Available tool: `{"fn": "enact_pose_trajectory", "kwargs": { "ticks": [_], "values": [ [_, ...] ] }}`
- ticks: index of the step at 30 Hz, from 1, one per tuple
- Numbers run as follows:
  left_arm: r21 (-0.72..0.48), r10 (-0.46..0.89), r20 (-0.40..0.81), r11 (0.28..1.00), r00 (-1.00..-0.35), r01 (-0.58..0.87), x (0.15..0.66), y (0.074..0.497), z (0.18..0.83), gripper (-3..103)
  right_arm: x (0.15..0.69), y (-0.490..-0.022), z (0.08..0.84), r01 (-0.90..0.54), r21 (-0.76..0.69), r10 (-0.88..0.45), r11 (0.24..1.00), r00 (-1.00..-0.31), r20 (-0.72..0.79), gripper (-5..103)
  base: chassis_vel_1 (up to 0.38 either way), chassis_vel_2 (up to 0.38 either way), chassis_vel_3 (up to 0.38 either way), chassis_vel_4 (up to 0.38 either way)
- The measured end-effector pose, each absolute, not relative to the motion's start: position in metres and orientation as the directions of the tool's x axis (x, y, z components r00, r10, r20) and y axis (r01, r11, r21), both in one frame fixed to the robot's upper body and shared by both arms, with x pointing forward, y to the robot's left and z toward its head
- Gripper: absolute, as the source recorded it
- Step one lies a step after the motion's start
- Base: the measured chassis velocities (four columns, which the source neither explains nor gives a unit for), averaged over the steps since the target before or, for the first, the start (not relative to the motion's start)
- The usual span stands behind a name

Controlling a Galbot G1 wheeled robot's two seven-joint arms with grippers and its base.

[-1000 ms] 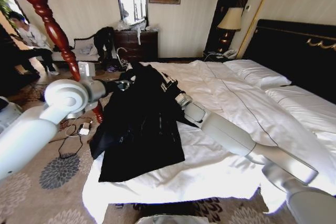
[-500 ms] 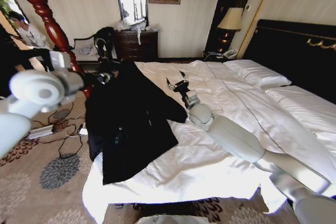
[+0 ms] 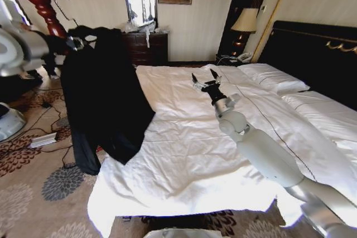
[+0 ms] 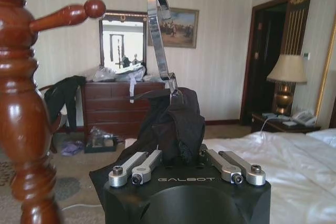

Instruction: Pick up the clothes from the bed and hang them on the clothes hanger.

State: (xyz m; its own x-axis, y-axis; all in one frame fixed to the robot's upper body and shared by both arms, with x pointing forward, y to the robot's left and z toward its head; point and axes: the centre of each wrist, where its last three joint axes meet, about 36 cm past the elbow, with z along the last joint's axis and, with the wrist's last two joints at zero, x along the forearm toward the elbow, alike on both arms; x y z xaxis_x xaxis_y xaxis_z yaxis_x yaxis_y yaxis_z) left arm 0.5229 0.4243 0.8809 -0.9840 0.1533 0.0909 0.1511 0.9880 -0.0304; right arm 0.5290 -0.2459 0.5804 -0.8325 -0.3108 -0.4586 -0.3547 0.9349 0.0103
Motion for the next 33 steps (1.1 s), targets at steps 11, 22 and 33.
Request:
{"fn": "enact_pose_trajectory", "kwargs": {
  "ticks": [11, 22, 33],
  "values": [
    [-0.050, 0.161, 0.042, 0.986, -0.986, 0.159, 0.570, 0.431, 0.937, 18, 0.515, -0.276, 0.590, -0.316, 0.021, -0.268, 0.949, -0.837, -0.476, 100, 0.000, 0.000, 0.000, 0.000],
    [-0.109, 0.077, 0.057, 0.992, -0.995, 0.070, 0.602, 0.473, 0.939, 18, 0.517, -0.273, 0.589, -0.310, 0.022, -0.264, 0.950, -0.843, -0.469, 100, 0.000, 0.000, 0.000, 0.000],
    [-0.167, 0.023, 0.077, 0.986, -0.997, 0.010, 0.629, 0.500, 0.932, 18, 0.517, -0.269, 0.581, -0.310, 0.022, -0.266, 0.951, -0.848, -0.459, 100, 0.000, 0.000, 0.000, 0.000]
  ]
}}
